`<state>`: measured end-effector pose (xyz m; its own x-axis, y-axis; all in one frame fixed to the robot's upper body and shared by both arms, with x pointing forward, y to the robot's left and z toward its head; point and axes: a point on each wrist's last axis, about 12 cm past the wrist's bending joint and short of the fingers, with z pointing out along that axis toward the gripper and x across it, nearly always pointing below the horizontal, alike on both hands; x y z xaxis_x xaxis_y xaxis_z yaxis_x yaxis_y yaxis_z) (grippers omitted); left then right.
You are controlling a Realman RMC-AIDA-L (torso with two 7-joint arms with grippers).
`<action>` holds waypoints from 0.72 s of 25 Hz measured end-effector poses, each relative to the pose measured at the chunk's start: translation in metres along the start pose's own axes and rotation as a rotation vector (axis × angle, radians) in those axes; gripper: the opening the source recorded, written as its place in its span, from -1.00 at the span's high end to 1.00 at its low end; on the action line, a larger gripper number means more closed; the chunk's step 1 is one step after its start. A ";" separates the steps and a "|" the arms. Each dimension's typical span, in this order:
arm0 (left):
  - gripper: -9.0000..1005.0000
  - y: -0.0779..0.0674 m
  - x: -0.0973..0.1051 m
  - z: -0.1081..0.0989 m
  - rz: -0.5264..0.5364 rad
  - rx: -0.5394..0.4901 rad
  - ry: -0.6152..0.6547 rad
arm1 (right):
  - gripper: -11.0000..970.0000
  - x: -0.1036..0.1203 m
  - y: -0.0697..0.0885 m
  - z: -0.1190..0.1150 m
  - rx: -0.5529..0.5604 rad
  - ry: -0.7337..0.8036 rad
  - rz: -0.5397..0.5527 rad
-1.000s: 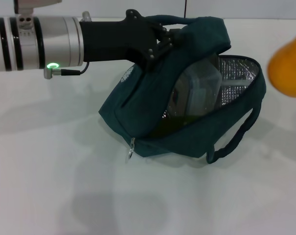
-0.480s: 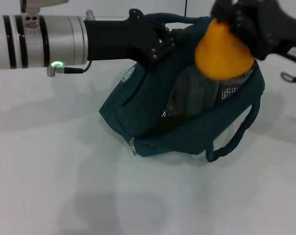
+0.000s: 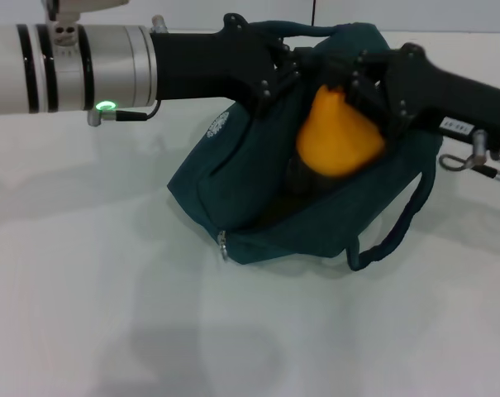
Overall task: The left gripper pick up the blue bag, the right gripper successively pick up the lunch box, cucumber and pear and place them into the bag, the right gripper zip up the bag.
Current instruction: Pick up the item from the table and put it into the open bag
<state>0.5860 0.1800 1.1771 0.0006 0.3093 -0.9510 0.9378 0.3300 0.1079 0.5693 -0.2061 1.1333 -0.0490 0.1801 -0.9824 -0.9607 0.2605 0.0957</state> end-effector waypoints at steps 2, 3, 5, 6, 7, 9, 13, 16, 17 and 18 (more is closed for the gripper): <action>0.90 0.001 0.001 0.003 -0.002 0.003 0.002 | 0.91 0.003 0.001 0.003 -0.006 0.023 0.002; 0.90 0.001 0.001 0.004 -0.005 0.006 0.003 | 0.91 0.005 0.001 0.005 -0.006 0.034 0.003; 0.90 0.002 0.001 0.006 -0.007 0.010 0.003 | 0.91 0.008 0.001 0.007 -0.001 0.053 0.006; 0.90 0.002 0.001 0.006 -0.007 0.010 0.003 | 0.91 0.010 0.000 0.008 0.005 0.068 0.008; 0.90 0.002 0.001 0.006 -0.007 0.010 0.003 | 0.91 0.012 0.000 0.010 0.008 0.080 0.010; 0.90 0.002 0.001 0.006 -0.007 0.009 0.004 | 0.91 0.014 -0.001 0.012 0.014 0.097 0.013; 0.90 0.003 0.001 0.006 -0.007 -0.002 0.004 | 0.91 0.015 0.000 0.014 0.004 0.109 0.016; 0.90 0.004 0.001 0.006 -0.008 -0.006 0.004 | 0.91 0.014 0.003 0.013 -0.011 0.100 0.018; 0.90 0.004 0.002 0.006 -0.009 -0.006 0.004 | 0.91 0.014 0.003 0.012 -0.013 0.095 0.020; 0.90 0.004 0.002 0.006 -0.010 -0.007 0.004 | 0.91 0.014 0.004 0.011 -0.013 0.088 0.021</action>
<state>0.5915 0.1766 1.1739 -0.0102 0.3098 -0.9507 0.9354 0.3389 0.1004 0.5683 -0.1920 1.1221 -0.0925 0.1011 -0.9906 -0.9626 0.2453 0.1149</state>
